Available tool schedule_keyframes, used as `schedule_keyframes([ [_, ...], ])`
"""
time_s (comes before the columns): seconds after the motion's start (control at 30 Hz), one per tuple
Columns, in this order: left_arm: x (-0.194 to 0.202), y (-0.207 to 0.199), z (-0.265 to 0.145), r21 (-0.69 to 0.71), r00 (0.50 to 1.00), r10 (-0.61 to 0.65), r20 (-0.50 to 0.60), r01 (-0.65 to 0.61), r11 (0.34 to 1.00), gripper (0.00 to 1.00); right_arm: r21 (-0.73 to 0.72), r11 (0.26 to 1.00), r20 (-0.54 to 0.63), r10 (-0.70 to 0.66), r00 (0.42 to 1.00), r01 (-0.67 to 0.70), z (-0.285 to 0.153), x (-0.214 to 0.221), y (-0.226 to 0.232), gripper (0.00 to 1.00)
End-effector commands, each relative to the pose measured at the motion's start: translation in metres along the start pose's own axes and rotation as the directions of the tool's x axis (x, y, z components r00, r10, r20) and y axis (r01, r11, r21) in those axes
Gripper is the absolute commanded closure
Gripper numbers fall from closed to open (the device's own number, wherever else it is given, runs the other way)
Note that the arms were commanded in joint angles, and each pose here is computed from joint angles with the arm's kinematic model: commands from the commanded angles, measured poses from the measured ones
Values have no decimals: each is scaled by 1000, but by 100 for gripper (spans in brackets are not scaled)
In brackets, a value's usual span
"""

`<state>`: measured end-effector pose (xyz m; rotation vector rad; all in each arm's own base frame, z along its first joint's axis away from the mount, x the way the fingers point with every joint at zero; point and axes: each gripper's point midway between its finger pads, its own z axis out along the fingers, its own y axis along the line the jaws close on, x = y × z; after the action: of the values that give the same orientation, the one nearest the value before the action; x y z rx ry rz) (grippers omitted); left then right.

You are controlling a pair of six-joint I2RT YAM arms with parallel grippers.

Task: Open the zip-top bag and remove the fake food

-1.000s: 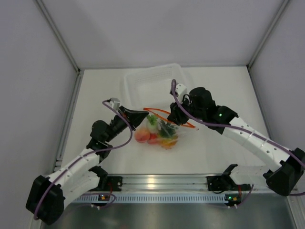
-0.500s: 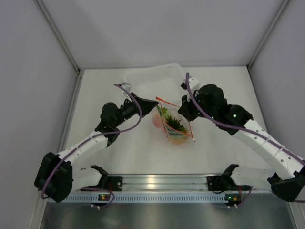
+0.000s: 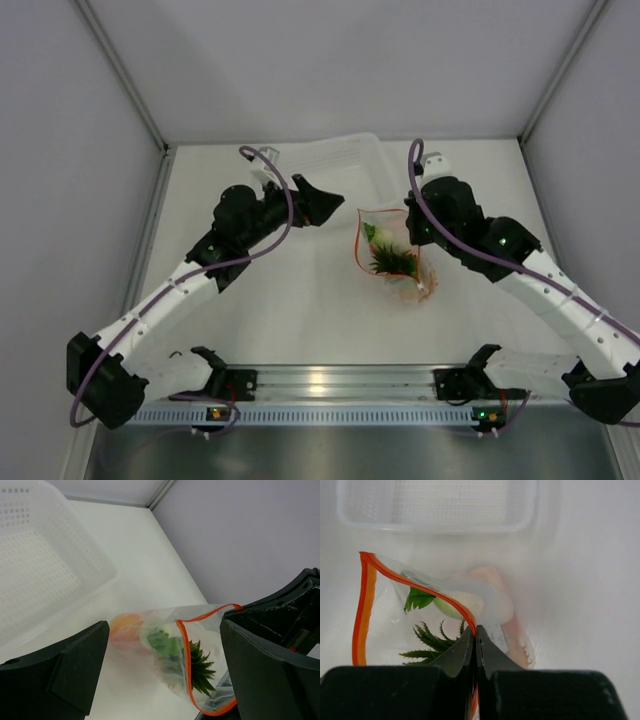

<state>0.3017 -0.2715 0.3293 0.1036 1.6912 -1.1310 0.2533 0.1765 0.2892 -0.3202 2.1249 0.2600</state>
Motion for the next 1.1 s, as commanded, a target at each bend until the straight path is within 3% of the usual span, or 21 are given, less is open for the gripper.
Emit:
schedule_keyframes([
  [0.0,23,21,-5,-190,994,-14,-105,-7,982,2,146,988,74,49,996,-60,2,-18,-18,100],
  [0.2,95,-3,12,-157,954,-64,-294,18,987,4,228,969,119,65,991,-91,12,-21,-25,100],
  [0.37,125,-3,23,-171,927,-85,-364,23,985,10,245,965,128,60,990,-91,13,-21,-27,100],
  [0.4,128,-2,25,-171,923,-86,-376,23,985,16,248,965,129,58,990,-89,13,-21,-27,100],
  [0.43,130,-2,27,-165,919,-84,-385,21,986,31,261,961,132,53,990,-86,12,-21,-30,100],
  [0.5,138,4,32,-184,911,-88,-404,14,983,51,282,956,129,41,991,-76,14,-19,-33,100],
  [0.53,140,9,33,-202,910,-84,-407,0,979,74,303,952,118,19,993,-55,14,-18,-37,100],
  [0.67,140,46,32,-349,919,-49,-391,-99,932,100,372,928,53,-49,997,26,15,-6,-49,100],
  [0.77,139,72,26,-440,922,-30,-386,-155,884,100,439,894,-10,-97,995,91,11,4,-63,100],
  [1.07,169,156,-9,-636,906,-147,-397,-156,756,100,595,779,-129,-149,980,197,-8,23,-98,100],
])
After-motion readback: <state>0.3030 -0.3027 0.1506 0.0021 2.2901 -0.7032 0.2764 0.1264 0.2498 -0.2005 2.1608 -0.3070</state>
